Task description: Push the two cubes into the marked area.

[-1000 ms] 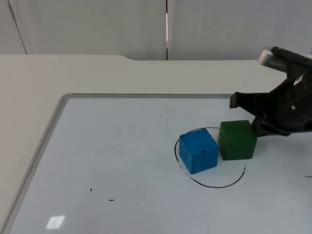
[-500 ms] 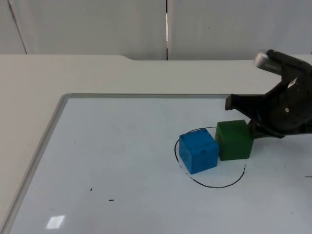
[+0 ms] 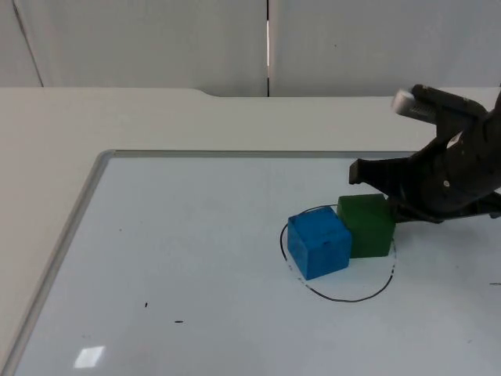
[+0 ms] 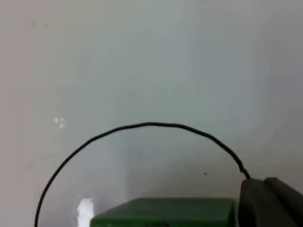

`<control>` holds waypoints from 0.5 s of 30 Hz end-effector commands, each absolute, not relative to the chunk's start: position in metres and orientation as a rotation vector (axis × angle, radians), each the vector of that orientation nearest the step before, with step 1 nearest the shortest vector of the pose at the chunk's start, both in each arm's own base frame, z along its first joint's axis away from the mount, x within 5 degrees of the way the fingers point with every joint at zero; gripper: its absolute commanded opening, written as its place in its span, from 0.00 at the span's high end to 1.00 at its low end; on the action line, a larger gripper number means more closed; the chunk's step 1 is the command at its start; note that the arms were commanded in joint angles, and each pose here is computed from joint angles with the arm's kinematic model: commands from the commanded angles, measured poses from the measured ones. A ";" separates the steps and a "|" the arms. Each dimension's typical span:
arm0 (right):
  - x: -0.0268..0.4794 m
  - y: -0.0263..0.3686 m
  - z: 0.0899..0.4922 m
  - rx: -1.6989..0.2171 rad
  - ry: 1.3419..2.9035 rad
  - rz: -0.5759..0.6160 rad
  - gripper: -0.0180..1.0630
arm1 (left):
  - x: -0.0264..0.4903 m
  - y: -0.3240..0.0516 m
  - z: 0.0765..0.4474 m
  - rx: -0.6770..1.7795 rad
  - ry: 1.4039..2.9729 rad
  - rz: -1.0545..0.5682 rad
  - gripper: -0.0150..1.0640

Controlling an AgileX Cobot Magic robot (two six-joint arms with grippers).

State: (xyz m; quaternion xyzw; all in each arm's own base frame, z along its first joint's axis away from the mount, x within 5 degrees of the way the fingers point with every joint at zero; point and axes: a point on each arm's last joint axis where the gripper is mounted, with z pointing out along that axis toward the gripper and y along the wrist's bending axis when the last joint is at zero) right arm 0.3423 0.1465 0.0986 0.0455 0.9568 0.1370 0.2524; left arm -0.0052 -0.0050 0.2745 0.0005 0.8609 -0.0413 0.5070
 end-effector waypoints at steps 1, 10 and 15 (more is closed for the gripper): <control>0.344 0.149 0.101 0.097 2.571 0.369 0.98 | -0.005 -0.005 0.274 0.000 2.066 -0.103 0.99; 0.343 0.154 0.101 0.081 2.564 0.373 0.98 | -0.005 -0.005 0.274 0.000 2.066 -0.103 0.99; 0.344 0.158 0.105 0.071 2.529 0.378 0.98 | -0.005 -0.005 0.274 0.000 2.066 -0.103 0.99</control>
